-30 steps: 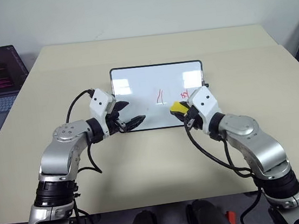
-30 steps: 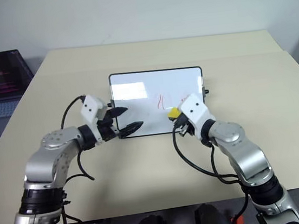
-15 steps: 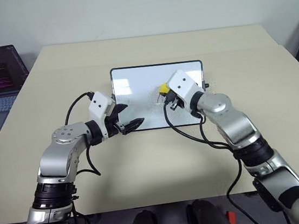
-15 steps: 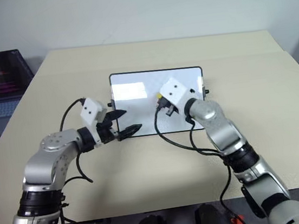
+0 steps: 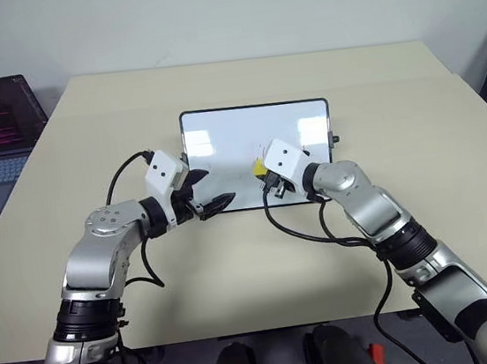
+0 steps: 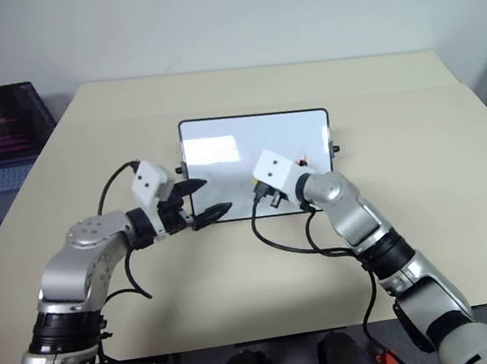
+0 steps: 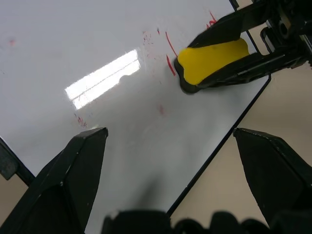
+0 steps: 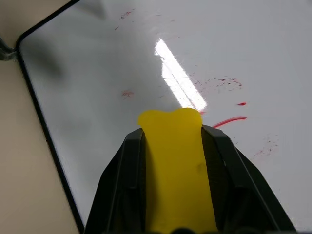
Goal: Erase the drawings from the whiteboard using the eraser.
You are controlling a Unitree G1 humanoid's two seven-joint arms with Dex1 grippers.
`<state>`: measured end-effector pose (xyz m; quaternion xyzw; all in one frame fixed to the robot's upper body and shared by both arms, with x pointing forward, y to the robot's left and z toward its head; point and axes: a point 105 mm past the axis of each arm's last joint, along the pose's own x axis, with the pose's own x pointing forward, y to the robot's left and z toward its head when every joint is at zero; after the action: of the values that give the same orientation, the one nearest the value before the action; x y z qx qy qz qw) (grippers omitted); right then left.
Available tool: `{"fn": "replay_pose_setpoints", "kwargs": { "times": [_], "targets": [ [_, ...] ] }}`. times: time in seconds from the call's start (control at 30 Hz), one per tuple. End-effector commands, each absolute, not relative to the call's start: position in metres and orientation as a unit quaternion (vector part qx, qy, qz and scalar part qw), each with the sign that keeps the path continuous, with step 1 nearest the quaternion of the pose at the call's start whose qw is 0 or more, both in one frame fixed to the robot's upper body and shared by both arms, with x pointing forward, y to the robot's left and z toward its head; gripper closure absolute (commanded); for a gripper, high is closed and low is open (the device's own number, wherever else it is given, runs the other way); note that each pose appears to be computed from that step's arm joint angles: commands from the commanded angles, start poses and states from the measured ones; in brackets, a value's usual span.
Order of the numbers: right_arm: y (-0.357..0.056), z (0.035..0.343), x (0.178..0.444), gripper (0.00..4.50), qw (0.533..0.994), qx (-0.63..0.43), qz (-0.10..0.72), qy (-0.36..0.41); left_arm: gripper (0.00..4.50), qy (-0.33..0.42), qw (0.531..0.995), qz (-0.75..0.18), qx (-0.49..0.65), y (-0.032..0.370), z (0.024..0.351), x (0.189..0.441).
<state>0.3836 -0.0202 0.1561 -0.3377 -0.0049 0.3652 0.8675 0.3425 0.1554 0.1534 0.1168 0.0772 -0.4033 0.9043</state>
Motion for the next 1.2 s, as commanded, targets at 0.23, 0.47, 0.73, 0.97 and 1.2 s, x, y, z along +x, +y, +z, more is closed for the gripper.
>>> {"fn": "replay_pose_setpoints", "kwargs": {
  "times": [0.23, 0.47, 0.73, 0.97, 1.2],
  "targets": [
    [-0.035, 0.183, 0.410, 3.25, 0.887, -0.355, 0.292, -0.048, 0.00, 0.048, 0.900, -0.413, 0.130, 0.150, 0.168, 0.337],
    [-0.017, 0.140, 0.382, 3.25, 0.835, -0.385, 0.394, 0.013, 0.00, 0.048, 0.900, -0.414, 0.128, 0.150, 0.168, 0.336],
    [-0.026, 0.182, 0.410, 3.25, 0.869, -0.402, 0.280, -0.071, 0.00, 0.051, 0.899, -0.416, 0.128, 0.150, 0.167, 0.335],
    [-0.016, 0.143, 0.393, 3.25, 0.832, -0.418, 0.365, -0.003, 0.00, 0.052, 0.899, -0.416, 0.125, 0.150, 0.166, 0.334],
    [-0.025, 0.146, 0.398, 3.25, 0.839, -0.427, 0.337, -0.005, 0.00, 0.052, 0.899, -0.417, 0.125, 0.149, 0.166, 0.334]
  ]
}}
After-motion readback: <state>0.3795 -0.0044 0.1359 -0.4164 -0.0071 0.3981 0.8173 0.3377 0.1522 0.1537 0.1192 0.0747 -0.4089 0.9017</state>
